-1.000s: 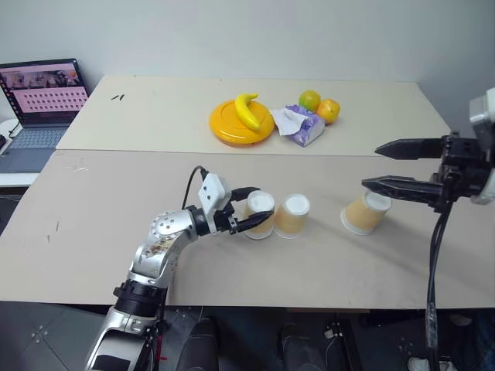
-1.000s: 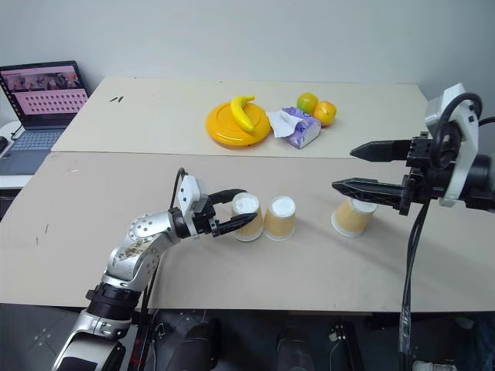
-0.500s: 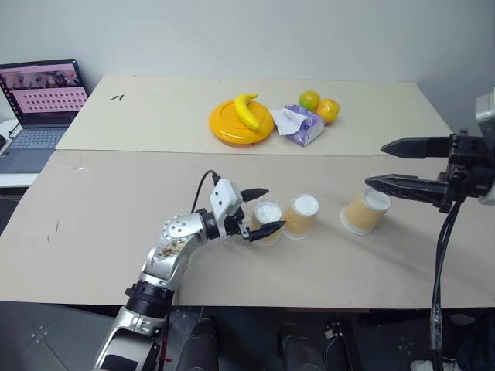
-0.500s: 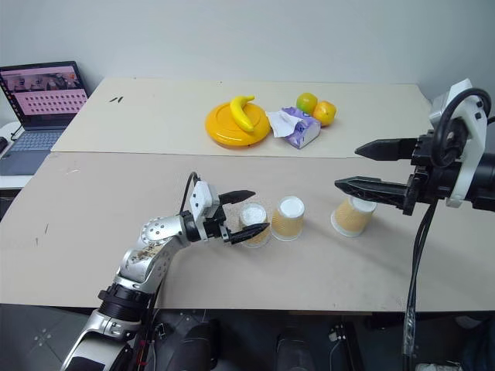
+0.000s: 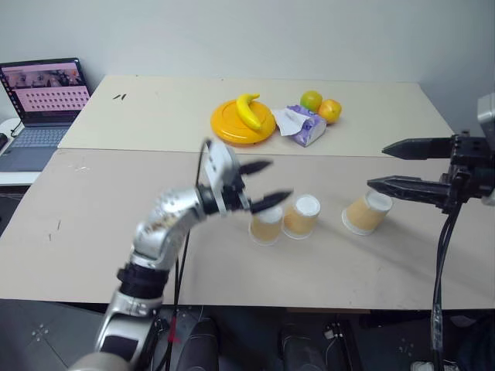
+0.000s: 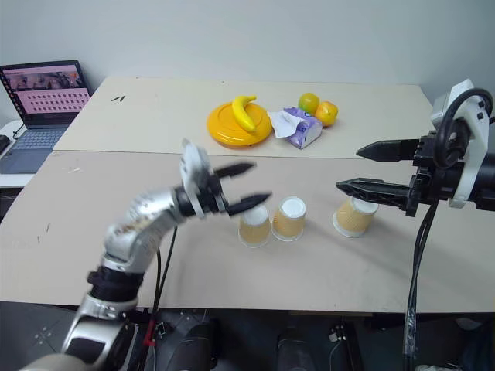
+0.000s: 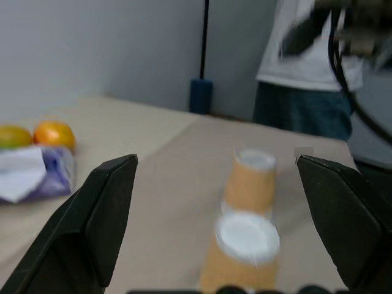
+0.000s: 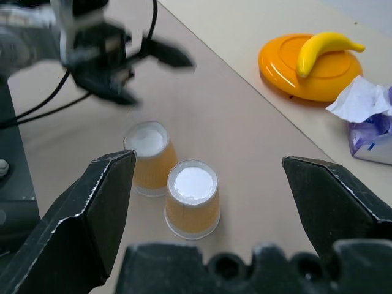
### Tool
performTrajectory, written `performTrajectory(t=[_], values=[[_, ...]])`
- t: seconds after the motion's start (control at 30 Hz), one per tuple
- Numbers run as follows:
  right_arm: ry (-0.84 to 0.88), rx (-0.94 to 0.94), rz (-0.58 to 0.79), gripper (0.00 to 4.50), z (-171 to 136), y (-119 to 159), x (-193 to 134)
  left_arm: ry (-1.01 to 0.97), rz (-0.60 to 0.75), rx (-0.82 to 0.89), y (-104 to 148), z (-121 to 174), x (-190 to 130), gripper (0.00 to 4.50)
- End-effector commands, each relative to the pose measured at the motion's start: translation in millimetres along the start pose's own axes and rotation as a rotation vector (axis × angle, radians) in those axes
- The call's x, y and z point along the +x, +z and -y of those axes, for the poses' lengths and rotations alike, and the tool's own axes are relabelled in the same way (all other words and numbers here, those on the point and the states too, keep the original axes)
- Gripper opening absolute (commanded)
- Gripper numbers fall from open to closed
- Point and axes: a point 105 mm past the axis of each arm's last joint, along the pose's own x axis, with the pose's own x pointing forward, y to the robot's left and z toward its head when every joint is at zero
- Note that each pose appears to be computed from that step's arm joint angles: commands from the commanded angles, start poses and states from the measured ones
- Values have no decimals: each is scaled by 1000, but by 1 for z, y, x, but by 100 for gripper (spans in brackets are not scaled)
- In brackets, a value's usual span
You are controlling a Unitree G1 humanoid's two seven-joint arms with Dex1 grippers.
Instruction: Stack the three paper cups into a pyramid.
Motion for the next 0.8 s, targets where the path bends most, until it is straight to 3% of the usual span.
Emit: performTrajectory(t=[0.03,0.3,0.53,0.8], values=[[-131,-54,-13,450,15,-10,-10,-79,-47,-1,30,7,-20,441],[-254,43,-5,450,32,-67,-16,-120,-267,-8,22,10,-63,441],[-393,83,64,450,47,-97,-26,-189,-277,-43,27,22,-62,441],[-526,113,81,450,63,-124,-36,-172,-269,-21,32,16,-56,441]])
